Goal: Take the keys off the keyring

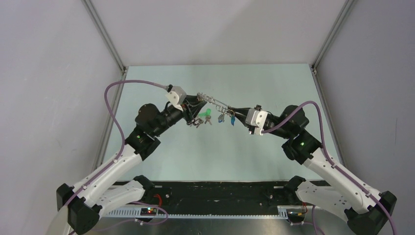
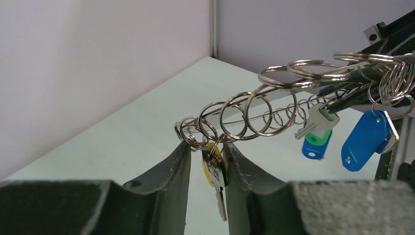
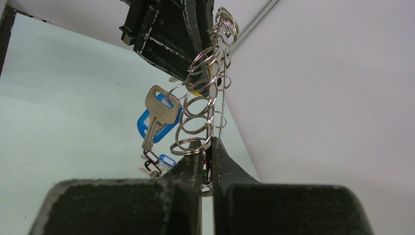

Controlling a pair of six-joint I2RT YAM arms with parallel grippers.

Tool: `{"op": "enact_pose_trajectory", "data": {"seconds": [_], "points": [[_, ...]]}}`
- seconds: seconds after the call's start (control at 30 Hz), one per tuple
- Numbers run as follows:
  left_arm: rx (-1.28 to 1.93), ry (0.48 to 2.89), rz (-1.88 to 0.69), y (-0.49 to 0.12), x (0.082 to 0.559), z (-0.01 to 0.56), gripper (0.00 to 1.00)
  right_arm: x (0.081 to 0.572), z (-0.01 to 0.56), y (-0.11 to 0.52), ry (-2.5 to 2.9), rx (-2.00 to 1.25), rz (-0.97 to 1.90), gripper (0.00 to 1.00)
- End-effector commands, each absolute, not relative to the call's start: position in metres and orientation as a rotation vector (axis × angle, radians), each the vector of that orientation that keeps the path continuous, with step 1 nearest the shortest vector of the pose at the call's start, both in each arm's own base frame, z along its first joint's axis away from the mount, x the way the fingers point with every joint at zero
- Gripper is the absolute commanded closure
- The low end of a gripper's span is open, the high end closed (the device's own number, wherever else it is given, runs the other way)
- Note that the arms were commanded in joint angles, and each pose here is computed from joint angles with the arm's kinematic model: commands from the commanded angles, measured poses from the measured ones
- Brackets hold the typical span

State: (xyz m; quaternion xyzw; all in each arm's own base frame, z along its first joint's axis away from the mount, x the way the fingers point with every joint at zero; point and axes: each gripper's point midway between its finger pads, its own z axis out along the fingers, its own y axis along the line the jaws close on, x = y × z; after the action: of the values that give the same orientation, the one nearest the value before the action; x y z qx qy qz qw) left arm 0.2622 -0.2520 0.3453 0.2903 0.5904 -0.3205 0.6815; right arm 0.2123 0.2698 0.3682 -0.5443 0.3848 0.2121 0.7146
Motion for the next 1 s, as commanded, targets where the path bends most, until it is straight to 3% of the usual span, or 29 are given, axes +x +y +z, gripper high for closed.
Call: {"op": "enact_pose_trajectory", "data": {"seconds": [0.0,0.07,0.17,0.33,0.57,0.73,0.8,0.97], "points": [[0.643,1.247,-0.720,-0.251,0.258,0.370,0.65,0.205,0.416,0.263,0.739,-1.136,0.438,1.00],[0.637,1.256,-0.720,-0.249,0.257,0.365,0.61,0.206,0.418,0.261,0.742,-1.129,0.431,1.00],[0.627,1.278,-0.715,-0.246,0.256,0.355,0.43,0.206,0.417,0.260,0.747,-1.127,0.432,1.00],[0.620,1.285,-0.704,-0.243,0.256,0.350,0.41,0.204,0.420,0.259,0.742,-1.121,0.434,1.00],[0.626,1.283,-0.709,-0.245,0.257,0.352,0.60,0.203,0.421,0.258,0.738,-1.120,0.438,1.00],[0.645,1.264,-0.728,-0.249,0.253,0.358,0.94,0.202,0.420,0.258,0.743,-1.124,0.441,1.00],[0.638,1.267,-0.724,-0.248,0.254,0.358,0.99,0.202,0.419,0.257,0.746,-1.124,0.440,1.00],[0.630,1.269,-0.729,-0.246,0.252,0.357,1.00,0.203,0.416,0.255,0.766,-1.125,0.439,1.00]]}}
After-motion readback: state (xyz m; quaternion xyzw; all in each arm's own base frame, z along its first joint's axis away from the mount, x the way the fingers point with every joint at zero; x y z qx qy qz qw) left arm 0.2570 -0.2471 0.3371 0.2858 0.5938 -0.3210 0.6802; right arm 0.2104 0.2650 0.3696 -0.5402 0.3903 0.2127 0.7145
